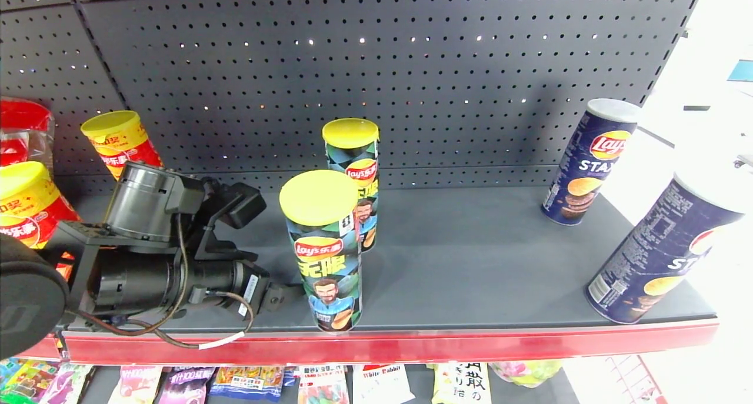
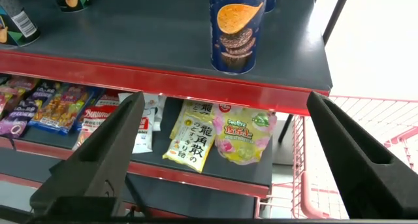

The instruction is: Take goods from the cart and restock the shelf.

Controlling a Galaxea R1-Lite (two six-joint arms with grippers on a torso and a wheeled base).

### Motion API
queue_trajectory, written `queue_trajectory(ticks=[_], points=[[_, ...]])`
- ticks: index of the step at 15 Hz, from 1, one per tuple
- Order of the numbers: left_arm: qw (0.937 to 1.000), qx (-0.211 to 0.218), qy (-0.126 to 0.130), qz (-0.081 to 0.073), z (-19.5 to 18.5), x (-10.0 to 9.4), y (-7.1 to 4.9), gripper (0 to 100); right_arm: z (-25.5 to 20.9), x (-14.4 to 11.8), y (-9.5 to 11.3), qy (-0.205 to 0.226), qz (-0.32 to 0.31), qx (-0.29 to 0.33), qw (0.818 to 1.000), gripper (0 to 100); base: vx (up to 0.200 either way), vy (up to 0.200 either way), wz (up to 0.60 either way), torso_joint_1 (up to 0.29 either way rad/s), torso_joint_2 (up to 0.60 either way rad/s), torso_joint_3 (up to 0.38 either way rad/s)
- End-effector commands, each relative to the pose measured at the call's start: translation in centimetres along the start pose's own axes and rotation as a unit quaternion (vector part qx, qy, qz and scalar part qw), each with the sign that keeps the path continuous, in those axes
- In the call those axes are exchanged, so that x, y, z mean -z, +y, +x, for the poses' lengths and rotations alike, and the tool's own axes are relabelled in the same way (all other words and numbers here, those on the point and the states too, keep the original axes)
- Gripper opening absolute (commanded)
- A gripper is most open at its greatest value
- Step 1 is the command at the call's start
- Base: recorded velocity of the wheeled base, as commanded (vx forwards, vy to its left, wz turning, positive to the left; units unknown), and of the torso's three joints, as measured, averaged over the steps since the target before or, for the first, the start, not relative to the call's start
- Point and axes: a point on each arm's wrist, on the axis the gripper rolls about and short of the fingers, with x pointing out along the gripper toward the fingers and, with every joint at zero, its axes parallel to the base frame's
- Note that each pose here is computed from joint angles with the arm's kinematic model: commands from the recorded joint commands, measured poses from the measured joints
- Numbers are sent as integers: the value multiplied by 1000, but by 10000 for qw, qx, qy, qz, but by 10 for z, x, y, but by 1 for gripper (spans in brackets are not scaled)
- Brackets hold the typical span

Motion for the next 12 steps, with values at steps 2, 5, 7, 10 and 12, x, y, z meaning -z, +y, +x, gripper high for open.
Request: queue_trajectory(ticks=[2,5,7,10,12], points=[[10000,2,3,0,0,0,0,100,1,0,0,29,-1,2,10000,100,0,0,0,0,0,0],[10000,32,19,15,2,0,-2,100,1,0,0,37,-1,2,10000,100,0,0,0,0,0,0],[10000,31,19,20,2,-1,-2,100,1,0,0,29,-1,2,10000,100,0,0,0,0,0,0],[10000,25,19,15,4,-2,-1,100,1,-1,0,29,-1,2,10000,100,0,0,0,0,0,0],[10000,20,42,0,4,-1,-1,100,1,-1,0,29,-1,2,10000,100,0,0,0,0,0,0]])
